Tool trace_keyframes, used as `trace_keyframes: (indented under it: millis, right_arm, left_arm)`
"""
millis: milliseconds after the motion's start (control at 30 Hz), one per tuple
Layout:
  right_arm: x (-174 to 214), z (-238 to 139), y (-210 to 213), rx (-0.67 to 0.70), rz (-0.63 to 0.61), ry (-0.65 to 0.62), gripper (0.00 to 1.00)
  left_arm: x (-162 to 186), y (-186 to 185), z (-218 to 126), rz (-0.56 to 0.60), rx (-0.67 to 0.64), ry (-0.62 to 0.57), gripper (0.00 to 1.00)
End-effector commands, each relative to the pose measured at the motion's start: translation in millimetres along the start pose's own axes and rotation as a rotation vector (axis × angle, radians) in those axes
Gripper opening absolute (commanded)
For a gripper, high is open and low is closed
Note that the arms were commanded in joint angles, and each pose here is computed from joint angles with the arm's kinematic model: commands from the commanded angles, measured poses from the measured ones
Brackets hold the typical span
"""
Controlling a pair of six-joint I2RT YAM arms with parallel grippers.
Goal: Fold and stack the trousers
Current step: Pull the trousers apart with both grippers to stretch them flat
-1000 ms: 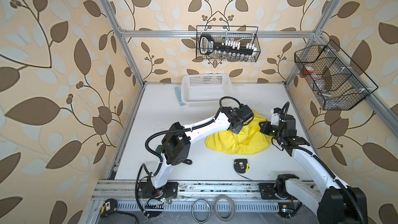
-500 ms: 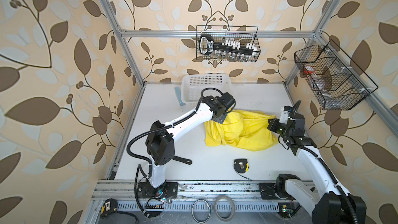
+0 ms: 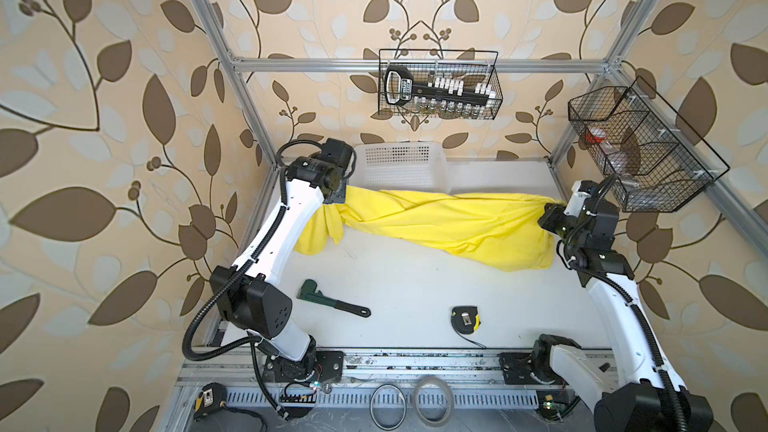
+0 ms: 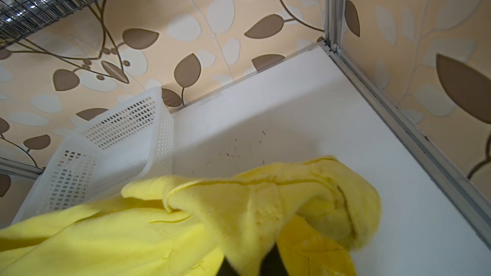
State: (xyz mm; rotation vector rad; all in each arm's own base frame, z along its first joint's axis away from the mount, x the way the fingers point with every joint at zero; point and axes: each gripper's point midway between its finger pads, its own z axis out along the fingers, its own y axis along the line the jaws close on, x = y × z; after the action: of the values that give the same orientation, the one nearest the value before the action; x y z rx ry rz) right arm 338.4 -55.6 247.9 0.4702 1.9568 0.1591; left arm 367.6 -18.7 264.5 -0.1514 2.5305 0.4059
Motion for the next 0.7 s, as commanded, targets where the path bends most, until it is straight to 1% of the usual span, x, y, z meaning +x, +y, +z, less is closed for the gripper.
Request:
trace_keyframes:
  millis: [0, 67, 167, 300, 333, 400, 467, 567, 600, 633, 667]
  right_arm:
    - [18, 9, -10, 0.026, -0.007, 0.045, 0.00]
    - [40, 19, -12, 0.014, 0.000, 0.112, 0.00]
    - [69, 29, -15, 0.010, -0.005, 0.179, 0.00]
    - [95, 36, -18, 0.027, -0.021, 0.247, 0.00]
    - [100, 37, -18, 0.027, -0.028, 0.261, 0.01]
    - [111, 41, -15, 0.020, -0.046, 0.290, 0.06]
    - [122, 45, -11, 0.012, -0.072, 0.326, 0.12]
    - [134, 50, -6, 0.005, -0.107, 0.364, 0.17]
    - [134, 51, -6, 0.014, -0.114, 0.368, 0.19]
    - [134, 52, -8, 0.025, -0.115, 0.371, 0.24]
    - [133, 51, -9, 0.033, -0.118, 0.367, 0.32]
  left_arm:
    - [24, 25, 8, -0.027, -0.057, 0.063, 0.00]
    - [37, 24, 26, -0.036, -0.061, 0.107, 0.01]
    - [54, 26, 53, -0.057, -0.079, 0.172, 0.02]
    - [64, 34, 74, -0.082, -0.107, 0.228, 0.03]
    - [66, 34, 79, -0.088, -0.107, 0.240, 0.03]
    - [68, 35, 85, -0.087, -0.114, 0.264, 0.05]
    - [69, 32, 90, -0.086, -0.110, 0.278, 0.09]
    - [70, 29, 93, -0.090, -0.101, 0.283, 0.13]
    - [69, 30, 93, -0.089, -0.107, 0.281, 0.15]
    - [68, 32, 92, -0.089, -0.115, 0.277, 0.16]
    - [67, 34, 90, -0.089, -0.121, 0.272, 0.18]
